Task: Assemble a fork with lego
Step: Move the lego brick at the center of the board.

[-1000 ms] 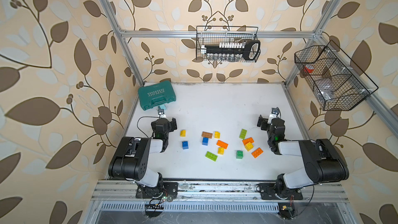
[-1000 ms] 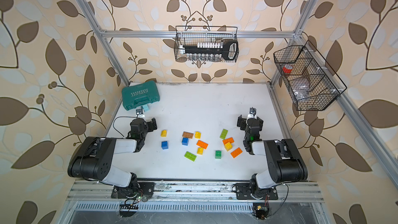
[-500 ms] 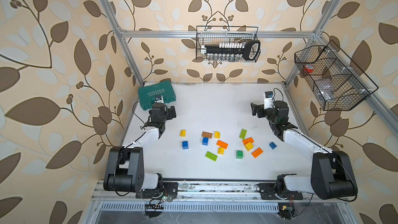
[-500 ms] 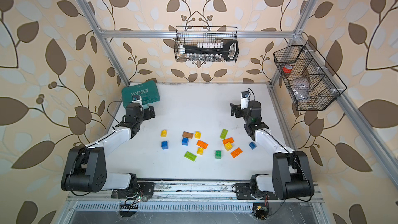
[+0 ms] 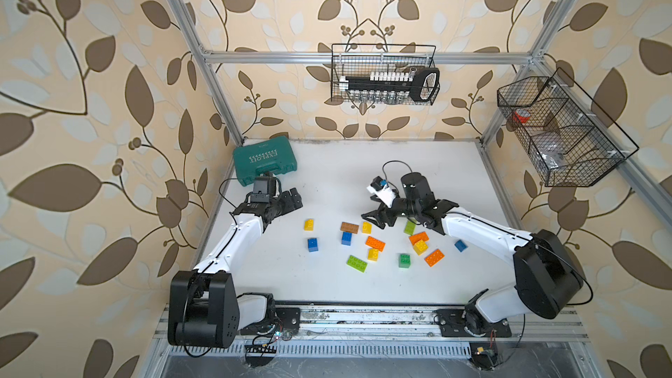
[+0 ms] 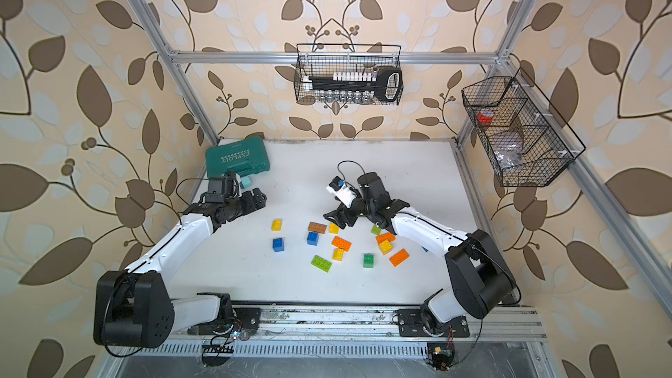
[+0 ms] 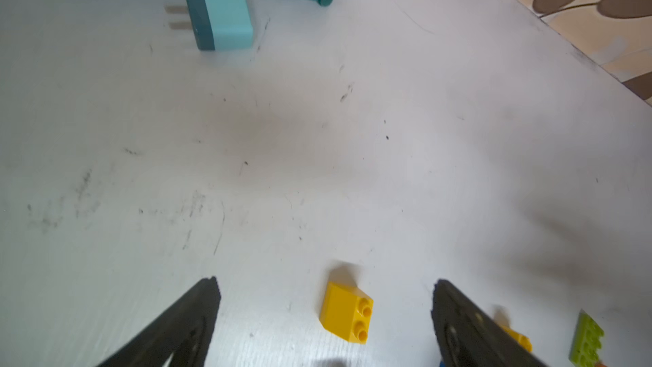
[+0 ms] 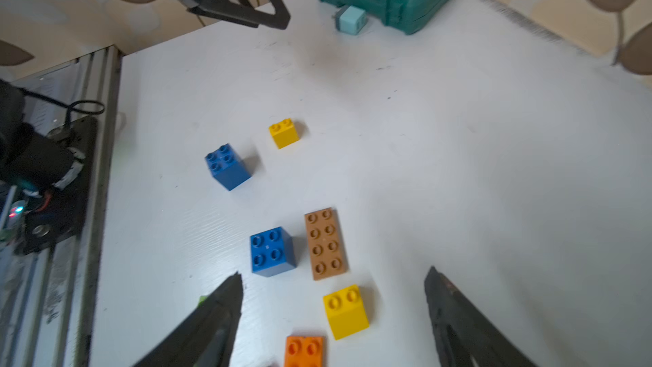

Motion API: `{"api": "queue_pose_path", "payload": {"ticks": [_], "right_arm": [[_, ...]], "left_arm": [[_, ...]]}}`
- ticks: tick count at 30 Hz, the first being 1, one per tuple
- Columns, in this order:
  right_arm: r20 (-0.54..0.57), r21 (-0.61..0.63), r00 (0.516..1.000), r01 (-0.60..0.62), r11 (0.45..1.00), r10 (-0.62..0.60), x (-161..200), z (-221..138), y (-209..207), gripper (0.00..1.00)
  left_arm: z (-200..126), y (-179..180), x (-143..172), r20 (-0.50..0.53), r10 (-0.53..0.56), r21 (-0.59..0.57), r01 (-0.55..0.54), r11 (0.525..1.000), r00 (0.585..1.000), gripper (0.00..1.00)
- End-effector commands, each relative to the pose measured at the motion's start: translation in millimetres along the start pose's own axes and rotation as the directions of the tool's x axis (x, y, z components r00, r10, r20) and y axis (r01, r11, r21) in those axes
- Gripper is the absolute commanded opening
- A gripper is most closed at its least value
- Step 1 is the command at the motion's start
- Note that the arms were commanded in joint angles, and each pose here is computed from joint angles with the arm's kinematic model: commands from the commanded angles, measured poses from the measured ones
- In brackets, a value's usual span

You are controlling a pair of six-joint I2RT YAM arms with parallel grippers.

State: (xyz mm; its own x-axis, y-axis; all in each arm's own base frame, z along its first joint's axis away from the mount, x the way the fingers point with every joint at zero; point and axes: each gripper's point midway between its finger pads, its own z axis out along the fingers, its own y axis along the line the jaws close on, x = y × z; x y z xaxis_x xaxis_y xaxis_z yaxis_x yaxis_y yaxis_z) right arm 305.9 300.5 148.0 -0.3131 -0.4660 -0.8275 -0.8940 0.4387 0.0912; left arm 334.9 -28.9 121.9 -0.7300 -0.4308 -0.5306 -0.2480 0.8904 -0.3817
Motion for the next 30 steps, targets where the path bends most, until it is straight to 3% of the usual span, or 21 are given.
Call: {"api": "queue_pose_path", "payload": {"ticks": [1,16,30], "right_arm": [[-0.092,-0.109,0.992,0.077,0.991,-0.088,16.9,16.2,27.8,0.79],[-0.283,-0.268,0.904,0.245,0.932,-0.319,50.1,68.5,60.5,0.64],[-0.378,-0.183,0.877,0.244,0.952,-0.298,71.4,95.1,42.3,0.6]], "left_arm": [[-5.9,-7.5,16.4,-0.045,-0.04,0.057,0.042,0.997,0.998,0.99],[-2.6,-5.6,36.3,-0.077,-0.147,0.09,0.154,0.984,0.986,0.99],[-0.6,2.9,37.5,-0.065,-0.156,0.051,0.159,0.986,0.986,0.99]]}}
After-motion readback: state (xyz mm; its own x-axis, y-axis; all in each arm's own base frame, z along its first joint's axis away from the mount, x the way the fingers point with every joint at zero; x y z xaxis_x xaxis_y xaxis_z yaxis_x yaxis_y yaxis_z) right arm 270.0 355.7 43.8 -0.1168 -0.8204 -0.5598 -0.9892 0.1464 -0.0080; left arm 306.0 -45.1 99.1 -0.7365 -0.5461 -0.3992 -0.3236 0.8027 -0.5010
